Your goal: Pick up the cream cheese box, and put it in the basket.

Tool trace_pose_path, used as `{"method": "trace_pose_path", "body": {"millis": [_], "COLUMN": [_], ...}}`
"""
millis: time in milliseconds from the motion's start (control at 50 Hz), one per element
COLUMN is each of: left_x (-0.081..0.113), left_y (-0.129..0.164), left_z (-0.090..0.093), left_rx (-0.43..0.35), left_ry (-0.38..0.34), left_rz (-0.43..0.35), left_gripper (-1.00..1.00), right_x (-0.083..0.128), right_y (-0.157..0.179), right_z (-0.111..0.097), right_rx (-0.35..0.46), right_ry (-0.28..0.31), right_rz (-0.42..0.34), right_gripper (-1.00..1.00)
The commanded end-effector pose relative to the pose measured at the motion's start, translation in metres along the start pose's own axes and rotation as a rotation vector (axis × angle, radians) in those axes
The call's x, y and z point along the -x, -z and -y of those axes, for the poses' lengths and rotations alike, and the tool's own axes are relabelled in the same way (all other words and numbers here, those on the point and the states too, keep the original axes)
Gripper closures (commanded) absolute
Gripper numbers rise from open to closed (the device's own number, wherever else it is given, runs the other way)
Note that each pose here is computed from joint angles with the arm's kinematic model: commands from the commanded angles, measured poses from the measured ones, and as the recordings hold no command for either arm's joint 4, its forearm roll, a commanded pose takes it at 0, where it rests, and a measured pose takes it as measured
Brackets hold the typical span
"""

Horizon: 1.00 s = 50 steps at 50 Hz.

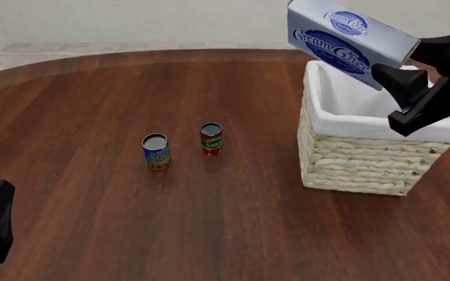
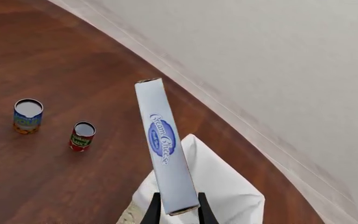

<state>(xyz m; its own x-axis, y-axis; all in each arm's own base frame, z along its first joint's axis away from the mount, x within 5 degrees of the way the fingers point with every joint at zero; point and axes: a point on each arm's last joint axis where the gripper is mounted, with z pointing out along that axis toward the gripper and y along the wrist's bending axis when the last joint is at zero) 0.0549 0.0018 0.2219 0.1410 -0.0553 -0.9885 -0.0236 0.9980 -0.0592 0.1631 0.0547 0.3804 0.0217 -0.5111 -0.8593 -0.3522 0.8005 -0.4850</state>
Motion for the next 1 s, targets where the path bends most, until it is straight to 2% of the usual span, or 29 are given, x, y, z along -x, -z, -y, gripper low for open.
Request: {"method": "trace_pose_path", "body": {"millis": [20, 1000], "left_x": [0.0, 0.0], "left_y": [0.0, 0.0], "left_z": [0.0, 0.0], "left_rx": [-0.001, -0.002], "left_ry": [-0.001, 0.0], "left_rz": [-0.001, -0.001], "left_gripper": [-1.0, -1.0], "right_x": [0.001, -0.014], "right_y": [0.004, -0.003], "right_z": [0.005, 0.015], "right_rx": [-0.027, -0.083], "right_ry": [-0.027, -0.024], "right_rz": [0.002, -0.08], "right_gripper": [1.0, 1.0]}}
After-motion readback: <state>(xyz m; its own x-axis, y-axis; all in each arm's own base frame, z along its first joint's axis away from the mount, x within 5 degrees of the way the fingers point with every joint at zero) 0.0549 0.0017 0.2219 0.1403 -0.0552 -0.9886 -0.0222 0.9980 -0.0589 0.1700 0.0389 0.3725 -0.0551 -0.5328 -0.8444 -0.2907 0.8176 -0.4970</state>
